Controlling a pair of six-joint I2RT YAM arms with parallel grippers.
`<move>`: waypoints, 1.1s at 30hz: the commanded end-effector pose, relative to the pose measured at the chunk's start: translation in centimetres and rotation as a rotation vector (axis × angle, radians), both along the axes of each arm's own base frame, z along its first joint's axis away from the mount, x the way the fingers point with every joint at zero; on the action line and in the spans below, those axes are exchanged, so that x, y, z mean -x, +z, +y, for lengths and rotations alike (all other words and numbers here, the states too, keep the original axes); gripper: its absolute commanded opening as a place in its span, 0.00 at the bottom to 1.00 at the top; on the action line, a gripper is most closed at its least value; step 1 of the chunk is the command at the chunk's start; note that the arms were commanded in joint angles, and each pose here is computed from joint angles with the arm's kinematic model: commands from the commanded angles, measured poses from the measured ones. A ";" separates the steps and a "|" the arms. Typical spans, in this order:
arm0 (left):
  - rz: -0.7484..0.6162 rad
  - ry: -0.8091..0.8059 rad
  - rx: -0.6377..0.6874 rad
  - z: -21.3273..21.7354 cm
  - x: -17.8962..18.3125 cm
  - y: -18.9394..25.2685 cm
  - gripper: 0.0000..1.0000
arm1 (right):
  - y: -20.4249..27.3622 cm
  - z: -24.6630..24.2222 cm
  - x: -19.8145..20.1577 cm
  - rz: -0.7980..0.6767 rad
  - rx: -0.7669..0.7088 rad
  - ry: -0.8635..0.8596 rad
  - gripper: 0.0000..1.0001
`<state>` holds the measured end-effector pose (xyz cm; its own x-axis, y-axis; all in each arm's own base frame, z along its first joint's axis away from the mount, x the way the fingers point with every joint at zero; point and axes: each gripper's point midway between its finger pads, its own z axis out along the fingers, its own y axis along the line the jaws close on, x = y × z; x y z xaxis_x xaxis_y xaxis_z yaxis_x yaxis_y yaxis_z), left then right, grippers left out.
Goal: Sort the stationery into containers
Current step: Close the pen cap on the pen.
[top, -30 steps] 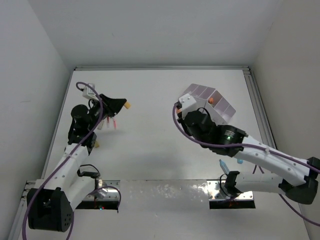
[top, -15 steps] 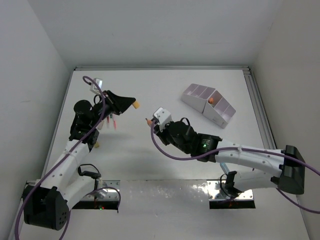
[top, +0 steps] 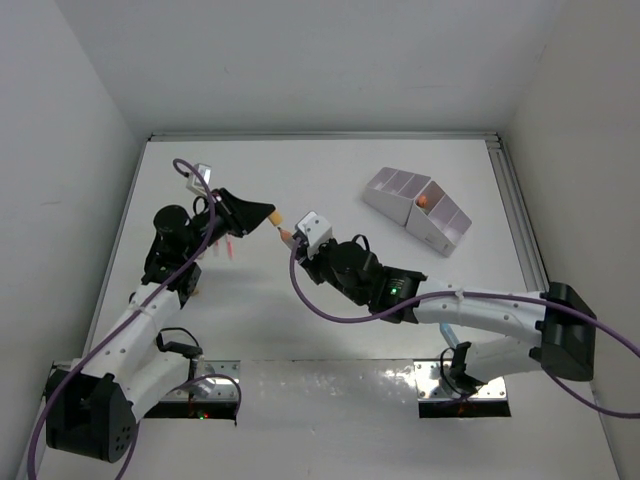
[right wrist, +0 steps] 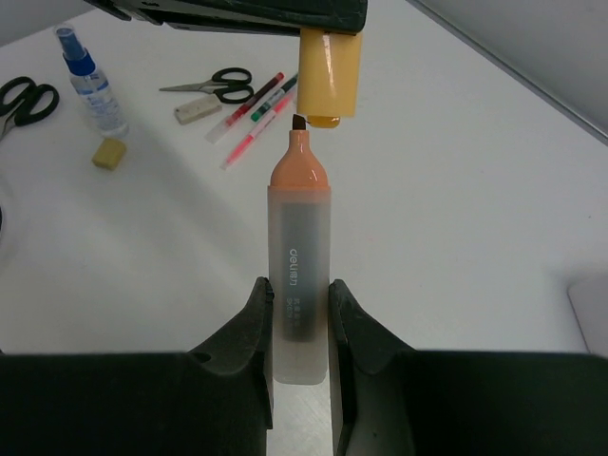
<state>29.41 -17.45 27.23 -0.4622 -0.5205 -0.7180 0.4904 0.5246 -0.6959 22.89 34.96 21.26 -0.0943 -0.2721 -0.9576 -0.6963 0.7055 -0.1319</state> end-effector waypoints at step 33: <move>-0.053 -0.014 0.008 -0.3 0.6 0.8 0.00 | 2.0 1.8 -2.3 -0.078 -0.054 -0.072 0.00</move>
